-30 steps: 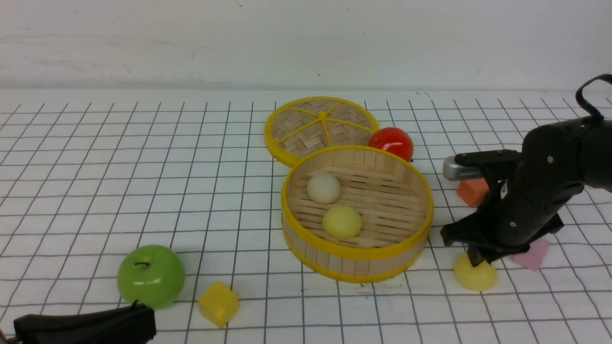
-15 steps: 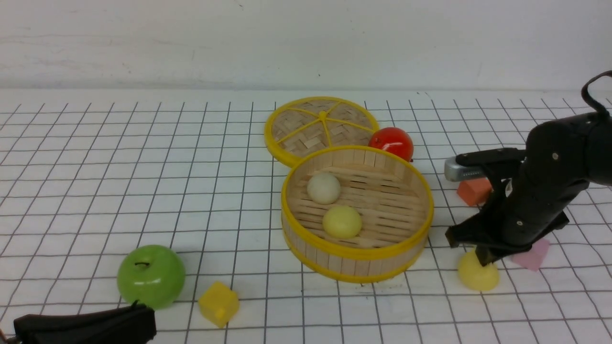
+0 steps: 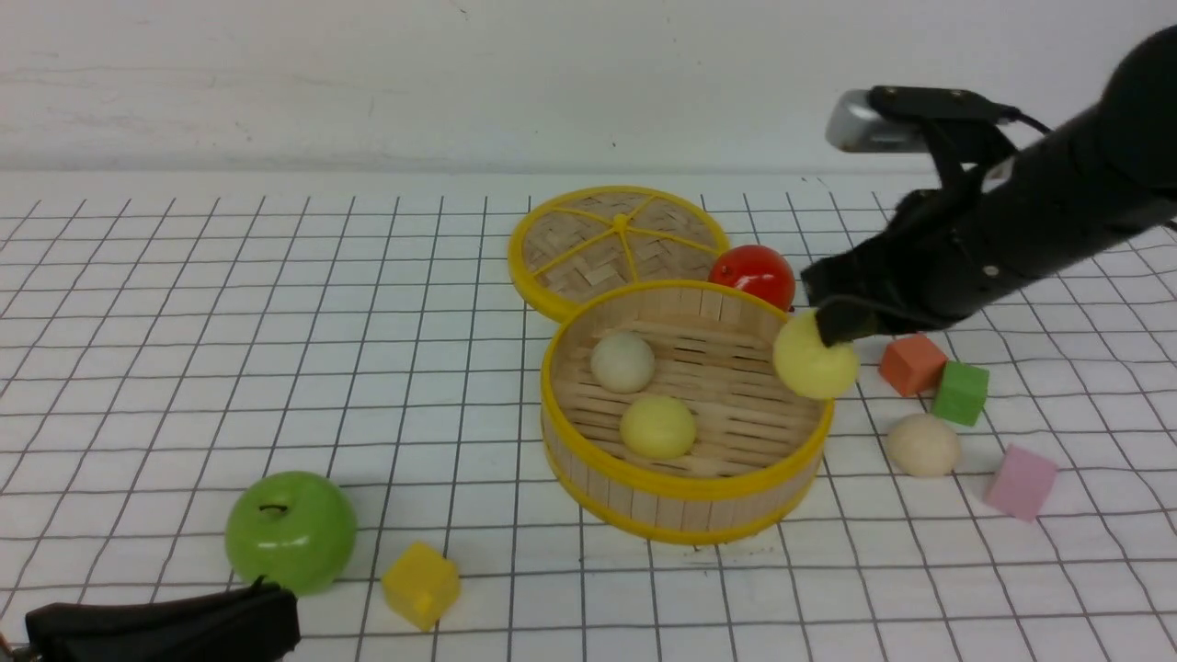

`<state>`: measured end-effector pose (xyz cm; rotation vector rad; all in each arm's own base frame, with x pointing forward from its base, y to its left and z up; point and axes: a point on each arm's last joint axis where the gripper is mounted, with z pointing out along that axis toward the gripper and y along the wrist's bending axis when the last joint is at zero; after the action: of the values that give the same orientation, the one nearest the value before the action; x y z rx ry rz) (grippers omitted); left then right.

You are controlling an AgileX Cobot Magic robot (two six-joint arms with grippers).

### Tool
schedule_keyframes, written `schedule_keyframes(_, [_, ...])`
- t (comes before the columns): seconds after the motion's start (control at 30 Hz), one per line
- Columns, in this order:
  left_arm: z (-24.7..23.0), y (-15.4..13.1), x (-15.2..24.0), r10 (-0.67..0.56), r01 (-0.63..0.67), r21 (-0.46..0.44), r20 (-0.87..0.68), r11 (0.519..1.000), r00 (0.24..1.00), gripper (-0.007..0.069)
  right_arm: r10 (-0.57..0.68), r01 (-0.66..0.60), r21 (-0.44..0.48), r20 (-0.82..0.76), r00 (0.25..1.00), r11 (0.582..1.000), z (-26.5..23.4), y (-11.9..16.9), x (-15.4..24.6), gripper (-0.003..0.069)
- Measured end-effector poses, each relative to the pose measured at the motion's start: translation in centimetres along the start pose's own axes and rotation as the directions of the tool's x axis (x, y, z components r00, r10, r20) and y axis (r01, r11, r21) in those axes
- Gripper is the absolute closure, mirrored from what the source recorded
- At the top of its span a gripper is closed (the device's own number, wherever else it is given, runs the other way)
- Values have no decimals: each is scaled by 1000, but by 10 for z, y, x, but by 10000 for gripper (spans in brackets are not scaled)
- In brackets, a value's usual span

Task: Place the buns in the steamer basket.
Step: Use the right arm to put the steamed stuffed bun into the steamer

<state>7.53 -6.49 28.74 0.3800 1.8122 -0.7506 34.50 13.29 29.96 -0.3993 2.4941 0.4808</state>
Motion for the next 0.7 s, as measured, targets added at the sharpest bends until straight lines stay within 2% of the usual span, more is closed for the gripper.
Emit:
schedule_keyframes(0.2, [0,0,0,0,0,0,1,1000,1000,624,-16,19,26,-80,997,999,70,-14,-6,647])
schedule_keyframes(0.33, [0,0,0,0,0,0,1,1000,1000,622,-14,19,37,-120,993,999,93,-21,-2,619])
schedule_keyframes(0.43, [0,0,0,0,0,0,1,1000,1000,621,0,5,36,-134,991,999,105,-25,1,526])
schedule_keyframes(0.47, [0,0,0,0,0,0,1,1000,1000,621,0,5,36,-134,991,999,106,-25,1,518])
schedule_keyframes(0.53, [0,0,0,0,0,0,1,1000,1000,621,1,3,34,-123,992,999,103,-24,-1,388])
schedule_keyframes(0.6, [0,0,0,0,0,0,1,1000,1000,621,-4,8,30,-114,993,1000,95,-21,-4,302])
schedule_keyframes(0.67, [0,0,0,0,0,0,1,1000,1000,621,-20,23,25,-107,994,999,80,-16,-10,234])
schedule_keyframes(0.7, [0,0,0,0,0,0,1,1000,1000,621,-22,25,24,-110,994,999,78,-16,-10,223])
